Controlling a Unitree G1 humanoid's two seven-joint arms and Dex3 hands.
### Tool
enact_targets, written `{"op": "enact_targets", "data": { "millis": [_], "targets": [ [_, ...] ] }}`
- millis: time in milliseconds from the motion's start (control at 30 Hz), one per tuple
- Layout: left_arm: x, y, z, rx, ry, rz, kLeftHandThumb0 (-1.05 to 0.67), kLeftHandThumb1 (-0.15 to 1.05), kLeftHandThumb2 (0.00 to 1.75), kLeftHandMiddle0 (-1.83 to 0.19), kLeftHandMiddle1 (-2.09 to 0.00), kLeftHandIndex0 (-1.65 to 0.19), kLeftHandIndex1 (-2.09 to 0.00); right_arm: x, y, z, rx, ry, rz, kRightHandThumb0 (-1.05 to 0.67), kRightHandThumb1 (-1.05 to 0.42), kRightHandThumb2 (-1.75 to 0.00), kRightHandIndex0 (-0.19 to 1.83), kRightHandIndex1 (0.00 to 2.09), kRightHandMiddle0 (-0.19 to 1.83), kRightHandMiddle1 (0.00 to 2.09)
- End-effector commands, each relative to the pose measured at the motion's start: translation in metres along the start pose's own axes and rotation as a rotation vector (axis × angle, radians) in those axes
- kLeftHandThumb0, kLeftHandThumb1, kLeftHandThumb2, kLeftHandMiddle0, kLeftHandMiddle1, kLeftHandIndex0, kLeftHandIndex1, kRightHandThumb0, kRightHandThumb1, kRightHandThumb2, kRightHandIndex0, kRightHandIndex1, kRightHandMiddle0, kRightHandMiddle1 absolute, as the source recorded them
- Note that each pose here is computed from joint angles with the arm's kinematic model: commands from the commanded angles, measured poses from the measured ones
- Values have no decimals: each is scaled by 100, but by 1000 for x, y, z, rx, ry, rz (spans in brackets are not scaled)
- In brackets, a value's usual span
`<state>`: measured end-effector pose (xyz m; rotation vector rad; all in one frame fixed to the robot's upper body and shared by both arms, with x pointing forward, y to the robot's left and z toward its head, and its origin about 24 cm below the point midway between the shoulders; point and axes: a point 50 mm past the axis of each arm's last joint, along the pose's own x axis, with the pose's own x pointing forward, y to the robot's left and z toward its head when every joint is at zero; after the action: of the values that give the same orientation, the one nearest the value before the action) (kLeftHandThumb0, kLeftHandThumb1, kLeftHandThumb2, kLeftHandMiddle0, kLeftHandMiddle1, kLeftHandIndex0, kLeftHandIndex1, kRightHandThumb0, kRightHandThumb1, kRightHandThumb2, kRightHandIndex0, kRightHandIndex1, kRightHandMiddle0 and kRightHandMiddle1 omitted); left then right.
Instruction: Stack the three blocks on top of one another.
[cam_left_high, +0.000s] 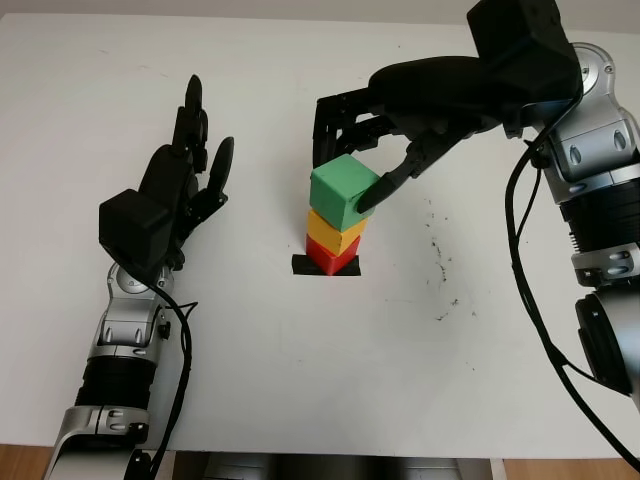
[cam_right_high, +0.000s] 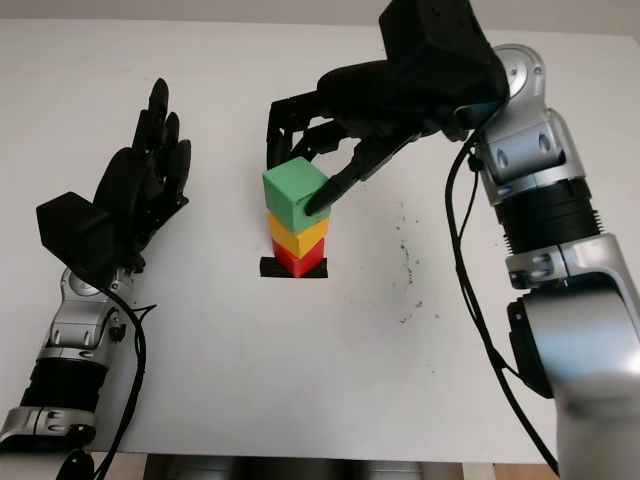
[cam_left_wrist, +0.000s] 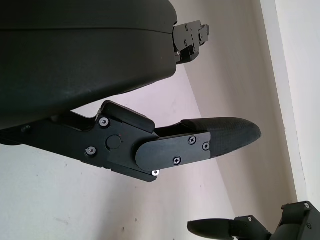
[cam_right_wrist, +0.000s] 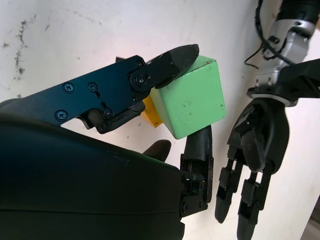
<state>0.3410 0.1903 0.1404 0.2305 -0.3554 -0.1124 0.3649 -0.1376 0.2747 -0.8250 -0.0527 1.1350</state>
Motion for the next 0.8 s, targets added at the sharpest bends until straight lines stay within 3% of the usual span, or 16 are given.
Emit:
{"op": "enact_targets", "data": {
  "millis": [0,767],
  "targets": [
    [-2,1,-1,5,2,0,-87,105,59,18,-5,19,-4,-4,-7,15,-19,-38,-12,-52,-100,-6,13,70,37,161],
    [-4,1,-2,20,3,-2,-86,105,58,17,-6,19,-4,0,-9,13,-96,-17,-48,-47,-101,-6,11,69,34,164]
  ]
}}
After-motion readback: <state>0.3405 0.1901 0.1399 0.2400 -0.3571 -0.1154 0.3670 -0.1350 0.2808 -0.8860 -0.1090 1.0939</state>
